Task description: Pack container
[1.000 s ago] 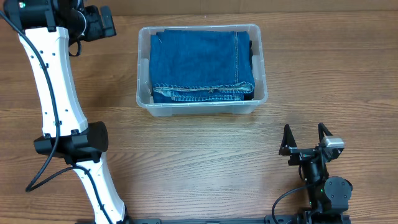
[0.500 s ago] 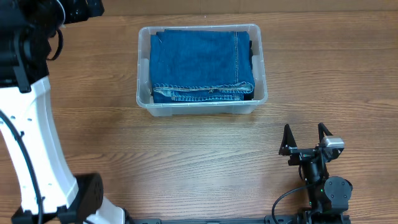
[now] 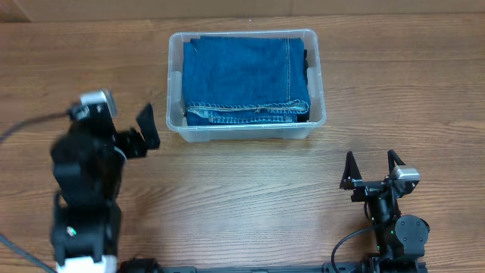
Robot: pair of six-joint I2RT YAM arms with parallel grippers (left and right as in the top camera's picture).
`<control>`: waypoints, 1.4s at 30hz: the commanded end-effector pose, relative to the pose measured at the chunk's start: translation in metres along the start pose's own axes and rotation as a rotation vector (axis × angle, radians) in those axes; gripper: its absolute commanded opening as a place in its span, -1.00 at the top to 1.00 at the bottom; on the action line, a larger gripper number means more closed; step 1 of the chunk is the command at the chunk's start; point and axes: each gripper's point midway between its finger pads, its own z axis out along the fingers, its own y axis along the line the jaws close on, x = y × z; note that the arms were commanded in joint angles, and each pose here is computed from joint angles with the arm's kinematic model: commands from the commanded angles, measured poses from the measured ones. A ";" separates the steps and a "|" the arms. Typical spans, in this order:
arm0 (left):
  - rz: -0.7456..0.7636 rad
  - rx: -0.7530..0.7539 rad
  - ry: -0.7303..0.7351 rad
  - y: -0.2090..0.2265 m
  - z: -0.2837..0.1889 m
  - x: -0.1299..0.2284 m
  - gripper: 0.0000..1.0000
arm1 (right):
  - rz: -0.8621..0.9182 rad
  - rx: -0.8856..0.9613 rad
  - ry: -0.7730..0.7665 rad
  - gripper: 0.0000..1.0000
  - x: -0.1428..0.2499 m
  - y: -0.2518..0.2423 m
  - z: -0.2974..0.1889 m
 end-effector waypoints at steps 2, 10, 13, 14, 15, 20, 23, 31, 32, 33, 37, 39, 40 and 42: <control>-0.021 0.032 -0.191 0.004 -0.019 0.040 -1.00 | -0.003 0.012 0.000 -1.00 0.002 -0.003 0.000; -0.034 0.068 -0.365 0.010 -0.024 0.083 -1.00 | -0.003 0.012 0.000 -1.00 0.002 -0.003 0.000; -0.031 0.074 -0.397 0.013 -0.023 0.098 -1.00 | -0.003 0.012 0.000 -1.00 0.002 -0.003 0.000; -0.029 0.067 -0.397 0.014 -0.022 0.102 -1.00 | -0.003 0.012 0.000 -1.00 0.002 -0.003 0.000; -0.017 0.062 -0.396 0.015 -0.022 0.105 -1.00 | -0.003 0.012 0.000 -1.00 0.002 -0.003 0.000; 0.024 0.038 -0.315 0.019 -0.018 0.128 -1.00 | -0.003 0.012 0.000 -1.00 0.002 -0.003 0.000; 0.019 0.011 -0.261 0.023 -0.017 0.143 -1.00 | -0.003 0.012 0.000 -1.00 0.002 -0.003 0.000; 0.064 0.024 -0.259 0.019 -0.016 0.144 -1.00 | -0.003 0.012 0.000 -1.00 0.002 -0.003 0.000; 0.064 0.023 -0.259 0.019 -0.016 0.144 -1.00 | -0.003 0.012 0.000 -1.00 0.003 -0.003 0.000; 0.064 0.023 -0.259 0.019 -0.016 0.143 -1.00 | -0.003 0.012 0.000 -1.00 0.002 -0.003 0.000; 0.064 0.023 -0.259 0.019 -0.016 0.143 -1.00 | -0.003 0.012 0.000 -1.00 0.002 -0.003 0.000; 0.064 0.024 -0.259 0.019 -0.016 0.144 -1.00 | -0.003 0.012 0.000 -1.00 0.002 -0.003 0.000; 0.064 0.023 -0.259 0.019 -0.016 0.143 -1.00 | -0.003 0.012 0.000 -1.00 0.002 -0.003 0.000; 0.064 0.023 -0.259 0.019 -0.016 0.143 -1.00 | -0.003 0.012 0.000 -1.00 0.002 -0.003 0.000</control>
